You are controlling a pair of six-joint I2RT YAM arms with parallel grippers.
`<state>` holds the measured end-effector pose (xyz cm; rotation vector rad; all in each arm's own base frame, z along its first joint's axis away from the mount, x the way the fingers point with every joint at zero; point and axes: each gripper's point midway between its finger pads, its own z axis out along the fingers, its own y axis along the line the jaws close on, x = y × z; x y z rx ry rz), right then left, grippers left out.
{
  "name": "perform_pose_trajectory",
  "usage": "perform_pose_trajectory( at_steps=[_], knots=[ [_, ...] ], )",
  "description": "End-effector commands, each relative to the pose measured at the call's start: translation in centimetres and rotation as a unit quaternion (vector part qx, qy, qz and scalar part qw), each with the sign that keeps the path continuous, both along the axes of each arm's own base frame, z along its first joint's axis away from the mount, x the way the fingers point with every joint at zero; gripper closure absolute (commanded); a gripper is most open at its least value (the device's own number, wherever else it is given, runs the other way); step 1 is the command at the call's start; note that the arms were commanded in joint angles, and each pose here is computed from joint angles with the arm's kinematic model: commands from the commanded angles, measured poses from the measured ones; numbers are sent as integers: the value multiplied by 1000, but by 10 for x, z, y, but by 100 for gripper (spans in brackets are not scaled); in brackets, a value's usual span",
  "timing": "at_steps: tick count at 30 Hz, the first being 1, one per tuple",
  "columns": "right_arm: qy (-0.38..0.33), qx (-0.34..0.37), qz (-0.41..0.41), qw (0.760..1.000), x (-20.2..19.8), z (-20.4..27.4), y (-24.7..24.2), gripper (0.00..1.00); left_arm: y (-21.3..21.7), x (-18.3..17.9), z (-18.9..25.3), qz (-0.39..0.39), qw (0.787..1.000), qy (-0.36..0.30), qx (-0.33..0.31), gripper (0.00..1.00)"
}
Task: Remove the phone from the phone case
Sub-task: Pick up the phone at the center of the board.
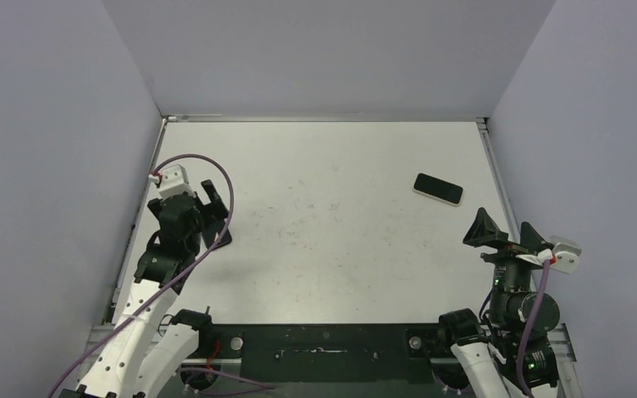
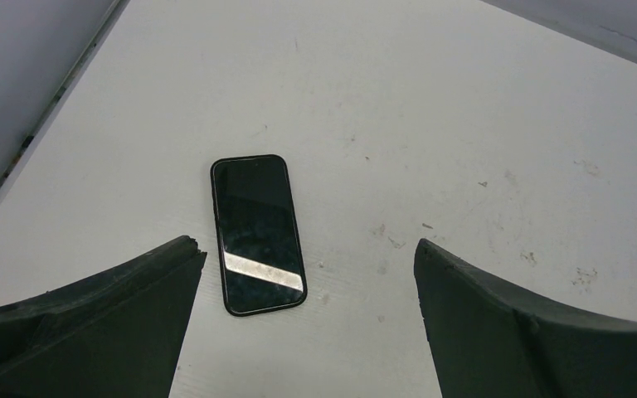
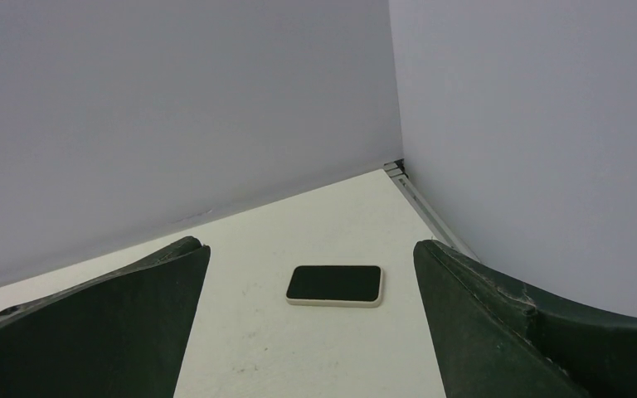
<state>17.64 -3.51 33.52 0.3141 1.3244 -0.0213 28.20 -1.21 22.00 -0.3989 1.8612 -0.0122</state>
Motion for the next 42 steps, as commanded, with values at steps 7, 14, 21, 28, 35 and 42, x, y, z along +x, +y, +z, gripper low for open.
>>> perform_pose_trajectory(
  at_steps=[7, 14, 21, 28, 35, 42],
  knots=[
    [-40, 16, 16, 999, -11, 10, 2, 0, 11, 25, -60, 12, 993, 112, -44, 3],
    [-37, 14, 42, 998, -8, 10, 12, 0, 25, 43, -115, 20, 971, 226, -80, 3],
    [-39, 14, 46, 998, -10, 10, 12, 0, 34, 61, -150, 42, 946, 312, -73, 3],
    [-38, 12, 49, 998, -9, 10, 13, 0, 45, 66, -172, 61, 932, 355, -51, 3],
    [-34, 9, 48, 998, -7, 9, 14, 0, 50, 64, -194, 69, 915, 396, -31, 3],
    [-28, 5, 52, 998, -4, 8, 16, 0, 34, 68, -208, 37, 909, 410, -59, 3]
  ],
)
